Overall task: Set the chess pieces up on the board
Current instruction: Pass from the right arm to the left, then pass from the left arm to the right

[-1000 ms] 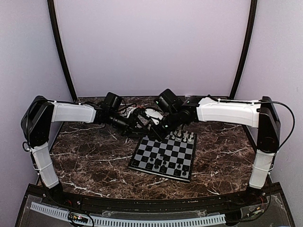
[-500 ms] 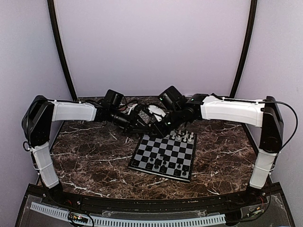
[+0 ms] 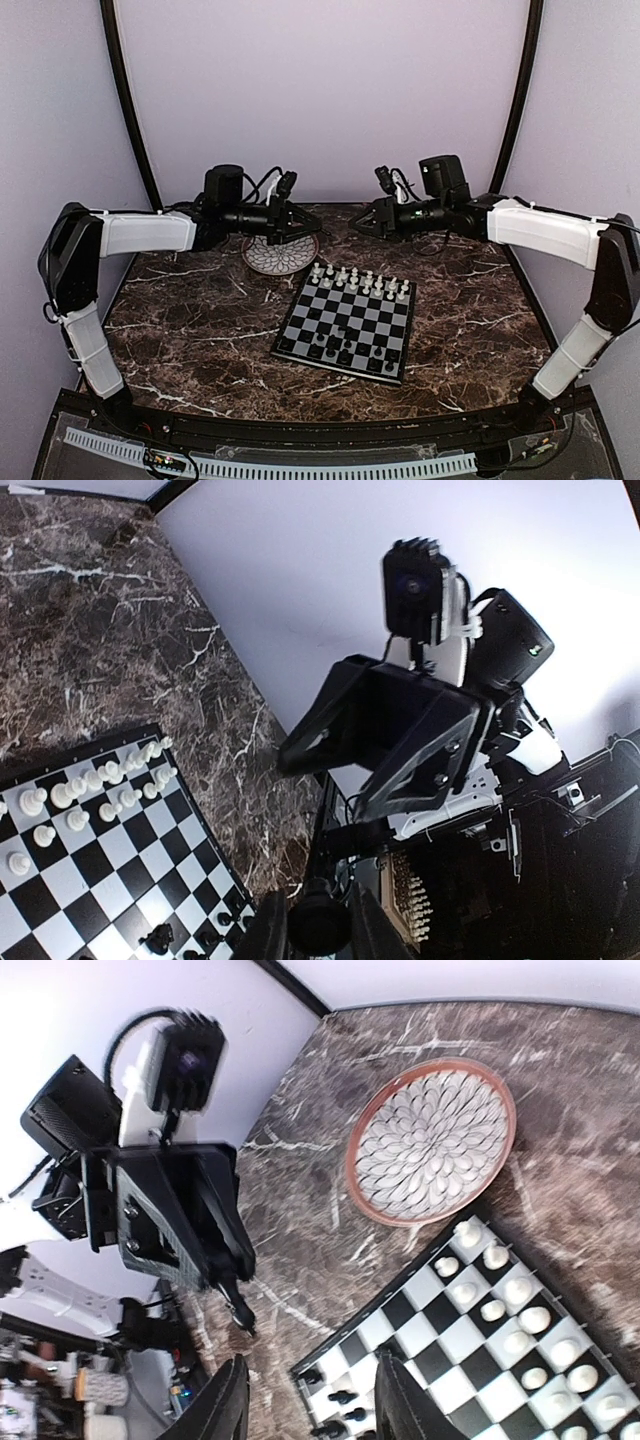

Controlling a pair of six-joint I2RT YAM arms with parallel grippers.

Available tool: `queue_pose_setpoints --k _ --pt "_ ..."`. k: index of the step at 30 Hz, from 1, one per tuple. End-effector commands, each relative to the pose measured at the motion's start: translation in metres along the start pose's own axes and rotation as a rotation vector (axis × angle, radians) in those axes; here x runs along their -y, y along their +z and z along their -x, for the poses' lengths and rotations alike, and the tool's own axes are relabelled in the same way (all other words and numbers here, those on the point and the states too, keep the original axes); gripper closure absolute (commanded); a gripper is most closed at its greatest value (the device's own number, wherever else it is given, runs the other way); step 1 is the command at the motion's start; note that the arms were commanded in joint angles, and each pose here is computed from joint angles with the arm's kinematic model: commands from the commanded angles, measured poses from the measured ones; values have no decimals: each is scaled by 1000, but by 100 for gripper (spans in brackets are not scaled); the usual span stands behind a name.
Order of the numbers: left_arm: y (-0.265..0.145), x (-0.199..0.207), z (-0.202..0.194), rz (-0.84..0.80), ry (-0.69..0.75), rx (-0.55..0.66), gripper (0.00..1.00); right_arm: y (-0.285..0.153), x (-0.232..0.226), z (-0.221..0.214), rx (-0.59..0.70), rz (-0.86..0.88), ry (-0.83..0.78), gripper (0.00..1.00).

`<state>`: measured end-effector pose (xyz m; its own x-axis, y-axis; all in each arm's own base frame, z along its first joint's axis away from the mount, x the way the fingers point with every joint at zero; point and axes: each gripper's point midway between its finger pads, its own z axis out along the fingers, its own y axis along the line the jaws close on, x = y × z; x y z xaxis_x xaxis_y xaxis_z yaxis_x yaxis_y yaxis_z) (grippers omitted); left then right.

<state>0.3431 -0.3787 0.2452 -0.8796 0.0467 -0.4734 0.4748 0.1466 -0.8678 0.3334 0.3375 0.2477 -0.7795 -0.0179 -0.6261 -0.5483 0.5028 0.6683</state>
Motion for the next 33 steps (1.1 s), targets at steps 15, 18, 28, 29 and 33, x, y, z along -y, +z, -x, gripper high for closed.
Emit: queue_pose_setpoints --k 15,18,28,29,33 --pt "-15 43 15 -144 97 144 83 23 -48 5 -87 421 173 55" --pt "-13 44 12 -150 91 142 83 25 -49 4 -90 435 190 56" --pt "0 49 5 -165 102 122 82 26 -56 -1 -93 475 215 68" --pt "1 50 5 -165 103 125 82 26 -56 -1 -92 478 216 69" --pt "0 50 5 -160 104 138 82 23 -57 -3 -91 478 218 72"
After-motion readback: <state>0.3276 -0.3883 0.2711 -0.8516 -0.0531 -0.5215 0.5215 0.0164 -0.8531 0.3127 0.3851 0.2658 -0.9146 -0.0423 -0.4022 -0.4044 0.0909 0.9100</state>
